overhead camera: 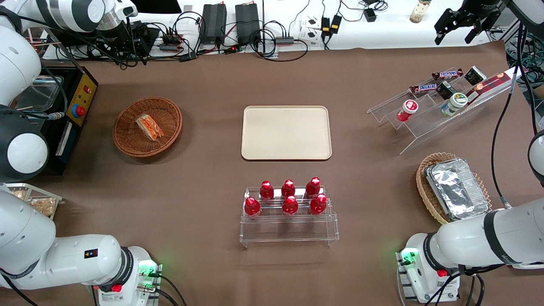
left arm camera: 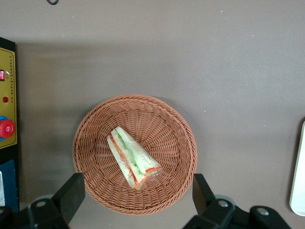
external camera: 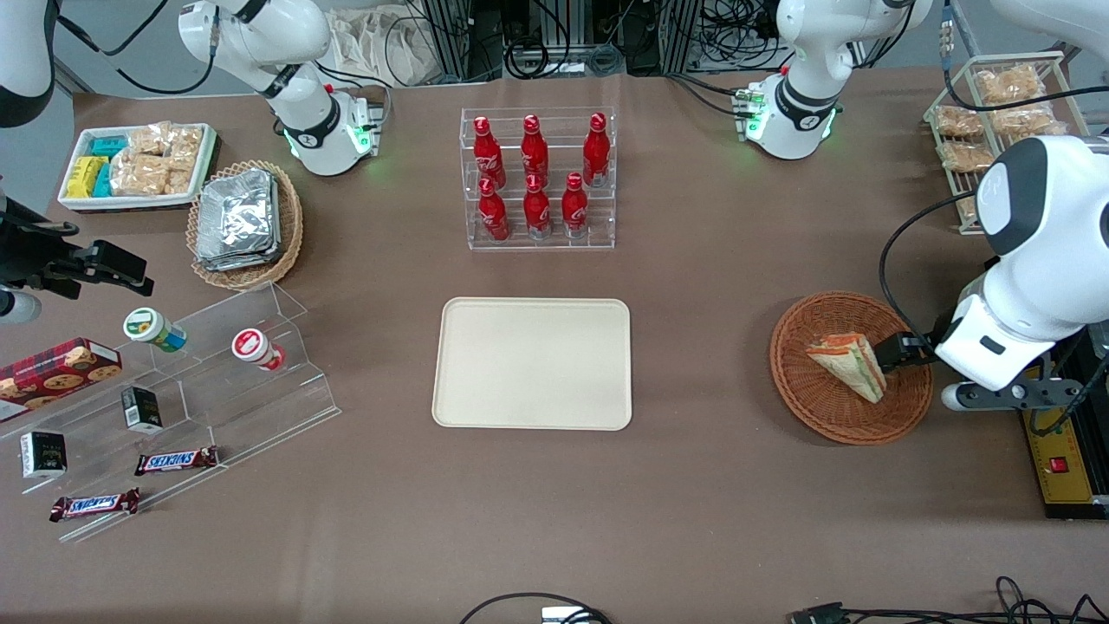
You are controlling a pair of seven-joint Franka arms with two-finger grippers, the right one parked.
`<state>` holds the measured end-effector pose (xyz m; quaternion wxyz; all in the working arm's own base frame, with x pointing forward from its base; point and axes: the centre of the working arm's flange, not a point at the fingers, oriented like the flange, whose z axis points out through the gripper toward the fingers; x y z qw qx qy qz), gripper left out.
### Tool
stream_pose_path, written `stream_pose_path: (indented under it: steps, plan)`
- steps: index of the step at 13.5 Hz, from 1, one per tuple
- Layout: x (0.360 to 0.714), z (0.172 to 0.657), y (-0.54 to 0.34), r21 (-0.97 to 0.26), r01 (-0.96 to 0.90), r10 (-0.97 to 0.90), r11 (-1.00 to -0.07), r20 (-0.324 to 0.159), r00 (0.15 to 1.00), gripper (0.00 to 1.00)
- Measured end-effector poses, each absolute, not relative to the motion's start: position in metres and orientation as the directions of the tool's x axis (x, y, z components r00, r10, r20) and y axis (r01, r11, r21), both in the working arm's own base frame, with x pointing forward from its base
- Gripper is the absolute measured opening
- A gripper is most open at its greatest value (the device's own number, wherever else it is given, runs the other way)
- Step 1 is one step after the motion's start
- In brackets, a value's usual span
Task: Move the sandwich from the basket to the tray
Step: 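Lower the open left gripper over the wrapped sandwich in the basket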
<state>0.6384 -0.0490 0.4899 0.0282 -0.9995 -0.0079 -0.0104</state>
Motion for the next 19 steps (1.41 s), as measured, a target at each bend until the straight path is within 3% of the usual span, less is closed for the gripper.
stream_pose_path:
  steps: [10,15,19]
  plan:
    - [0.638,0.488,-0.049,-0.057,0.013,0.013,-0.998,0.015,1.000,1.00]
    - [0.640,0.465,-0.047,-0.059,0.042,0.044,-0.997,-0.040,0.998,1.00]
    - [0.634,0.433,-0.042,-0.084,0.208,0.216,-0.974,-0.095,0.972,1.00]
